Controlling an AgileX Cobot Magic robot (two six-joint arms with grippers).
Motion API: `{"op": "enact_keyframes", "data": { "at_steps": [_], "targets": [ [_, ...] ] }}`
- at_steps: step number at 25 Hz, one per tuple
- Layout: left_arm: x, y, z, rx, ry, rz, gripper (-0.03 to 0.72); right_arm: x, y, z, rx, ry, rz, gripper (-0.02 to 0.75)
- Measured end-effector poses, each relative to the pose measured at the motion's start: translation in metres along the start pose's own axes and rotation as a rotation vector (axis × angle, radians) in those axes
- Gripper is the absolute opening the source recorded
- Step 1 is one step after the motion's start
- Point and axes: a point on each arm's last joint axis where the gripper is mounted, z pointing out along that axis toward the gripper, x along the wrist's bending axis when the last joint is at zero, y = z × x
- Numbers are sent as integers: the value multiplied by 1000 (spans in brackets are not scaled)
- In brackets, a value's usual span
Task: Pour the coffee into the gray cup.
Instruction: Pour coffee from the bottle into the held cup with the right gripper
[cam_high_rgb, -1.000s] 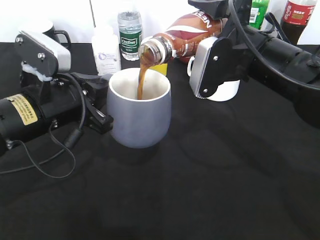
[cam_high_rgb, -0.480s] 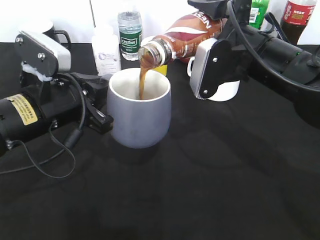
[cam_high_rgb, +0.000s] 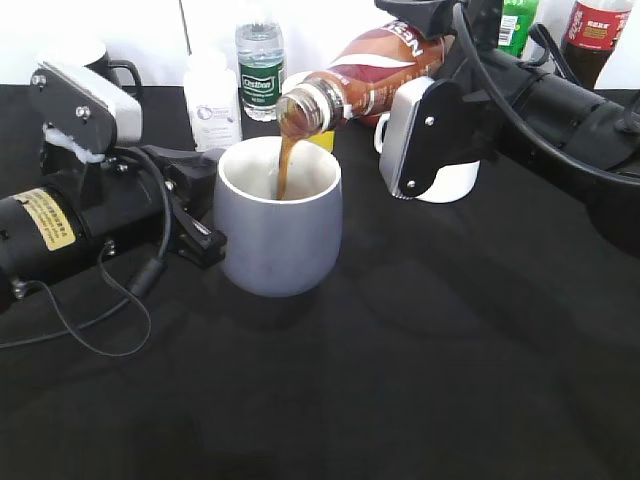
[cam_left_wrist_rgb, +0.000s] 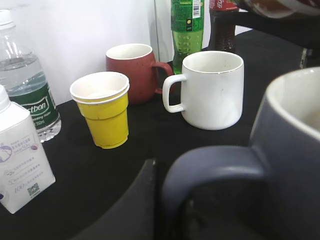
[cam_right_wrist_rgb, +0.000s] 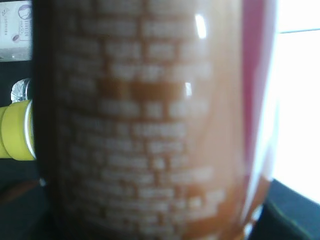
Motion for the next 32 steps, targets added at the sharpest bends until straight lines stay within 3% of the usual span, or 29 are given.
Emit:
{"op": "enact_keyframes", "data": {
  "at_steps": [24, 32],
  "targets": [
    [0, 0, 0, 4, -1, 4, 52, 7, -1, 2, 0, 5, -32, 533],
    [0, 0, 0, 4, -1, 4, 52, 4, -1, 2, -7, -33, -31, 533]
  ]
}}
